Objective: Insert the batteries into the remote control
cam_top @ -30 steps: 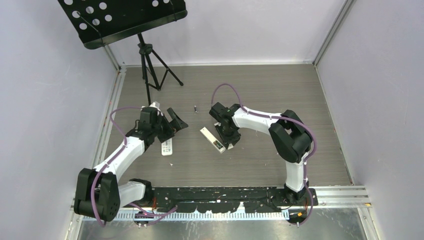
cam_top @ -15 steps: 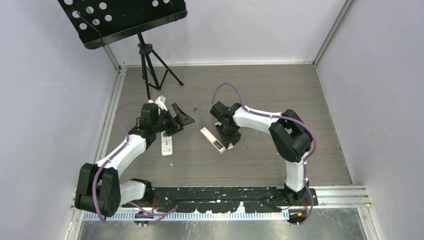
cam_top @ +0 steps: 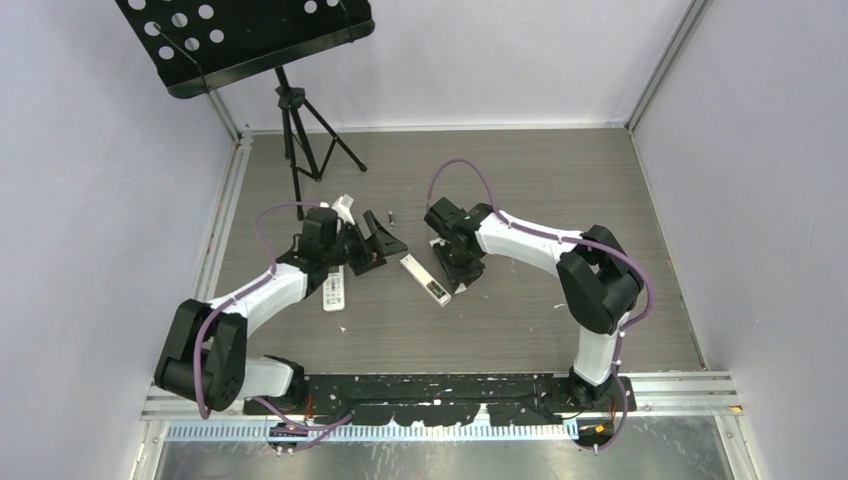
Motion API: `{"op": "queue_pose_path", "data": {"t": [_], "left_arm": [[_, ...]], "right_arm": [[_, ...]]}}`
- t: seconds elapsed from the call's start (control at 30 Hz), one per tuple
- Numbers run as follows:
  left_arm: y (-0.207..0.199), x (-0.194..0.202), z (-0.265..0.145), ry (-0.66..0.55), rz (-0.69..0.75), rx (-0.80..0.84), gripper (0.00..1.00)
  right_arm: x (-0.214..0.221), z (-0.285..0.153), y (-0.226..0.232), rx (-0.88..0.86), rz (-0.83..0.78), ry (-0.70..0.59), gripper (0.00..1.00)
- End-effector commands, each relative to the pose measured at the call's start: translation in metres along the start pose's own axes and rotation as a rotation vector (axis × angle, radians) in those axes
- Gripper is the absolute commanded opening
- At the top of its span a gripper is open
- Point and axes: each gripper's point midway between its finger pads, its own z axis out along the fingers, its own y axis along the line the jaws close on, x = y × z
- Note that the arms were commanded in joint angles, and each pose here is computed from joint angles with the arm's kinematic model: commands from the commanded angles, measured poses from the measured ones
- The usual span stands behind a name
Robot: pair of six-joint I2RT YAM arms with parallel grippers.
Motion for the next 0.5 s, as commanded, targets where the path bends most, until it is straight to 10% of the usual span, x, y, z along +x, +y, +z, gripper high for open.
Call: {"op": "queue_pose_path", "data": {"t": [0.0, 0.47], "left_arm": [[-0.014, -0.003, 0.008, -0.019, 0.014, 0.042, 0.82], [-0.02, 0.02, 0.042, 0.04, -0.029, 0.055, 0.76]], "right_arm": [[-0.006, -0.021, 0.008, -0.059, 0.012, -0.053, 0.28], [-0.008, -0.051, 0.049, -0.32, 0.003, -0.131, 0.28]]}}
